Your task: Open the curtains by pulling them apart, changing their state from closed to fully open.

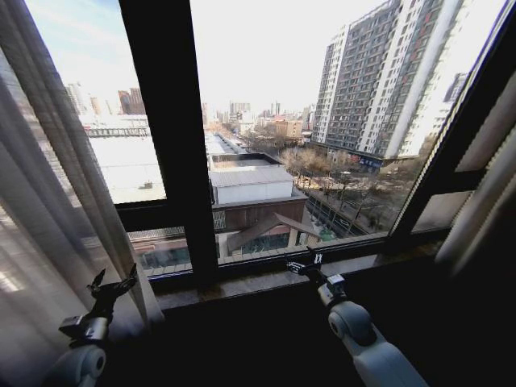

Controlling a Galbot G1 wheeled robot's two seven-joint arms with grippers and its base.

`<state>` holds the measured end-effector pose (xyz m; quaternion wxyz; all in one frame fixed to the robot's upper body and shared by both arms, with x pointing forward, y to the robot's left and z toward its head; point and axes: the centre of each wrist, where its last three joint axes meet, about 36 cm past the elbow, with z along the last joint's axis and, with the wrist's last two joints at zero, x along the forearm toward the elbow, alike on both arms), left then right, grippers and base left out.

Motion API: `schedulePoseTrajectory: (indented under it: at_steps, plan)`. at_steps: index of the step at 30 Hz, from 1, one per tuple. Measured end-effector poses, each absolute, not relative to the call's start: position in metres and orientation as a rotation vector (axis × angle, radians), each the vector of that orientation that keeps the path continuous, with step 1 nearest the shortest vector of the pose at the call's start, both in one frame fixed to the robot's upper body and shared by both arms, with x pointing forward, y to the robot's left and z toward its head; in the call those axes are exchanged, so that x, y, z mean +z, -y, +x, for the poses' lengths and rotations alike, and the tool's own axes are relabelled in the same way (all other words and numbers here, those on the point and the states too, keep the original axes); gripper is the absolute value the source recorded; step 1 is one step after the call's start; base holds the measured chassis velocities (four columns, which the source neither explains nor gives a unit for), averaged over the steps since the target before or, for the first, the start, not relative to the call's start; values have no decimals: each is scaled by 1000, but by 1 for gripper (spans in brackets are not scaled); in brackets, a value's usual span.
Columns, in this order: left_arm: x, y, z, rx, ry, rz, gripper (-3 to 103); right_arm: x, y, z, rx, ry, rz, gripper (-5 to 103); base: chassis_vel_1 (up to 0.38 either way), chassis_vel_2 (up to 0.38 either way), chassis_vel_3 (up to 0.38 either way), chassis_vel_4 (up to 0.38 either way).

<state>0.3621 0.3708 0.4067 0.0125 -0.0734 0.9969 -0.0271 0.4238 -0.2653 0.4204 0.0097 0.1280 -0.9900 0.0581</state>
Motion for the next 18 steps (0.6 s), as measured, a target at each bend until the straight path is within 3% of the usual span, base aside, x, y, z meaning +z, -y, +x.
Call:
schedulePoseTrajectory:
  at_steps: [3, 4, 8, 14, 18]
  plan:
    - [410, -355, 368, -88, -3130, -211, 100, 420, 265, 424, 182, 3091, 400, 100, 0, 0, 0, 0]
    - [418, -326, 378, -84, -3173, -181, 100, 420, 265, 424, 182, 3091, 400, 100, 0, 0, 0, 0]
    - [432, -284, 389, -45, -3214, -135, 100, 420, 265, 424, 181, 3091, 400, 100, 0, 0, 0, 0]
    - [431, -290, 389, 125, -3131, -220, 100, 420, 265, 424, 181, 3091, 400, 100, 0, 0, 0, 0]
    - [426, -293, 387, 134, -3090, -241, 100, 420, 265, 424, 181, 3091, 400, 100, 0, 0, 0, 0]
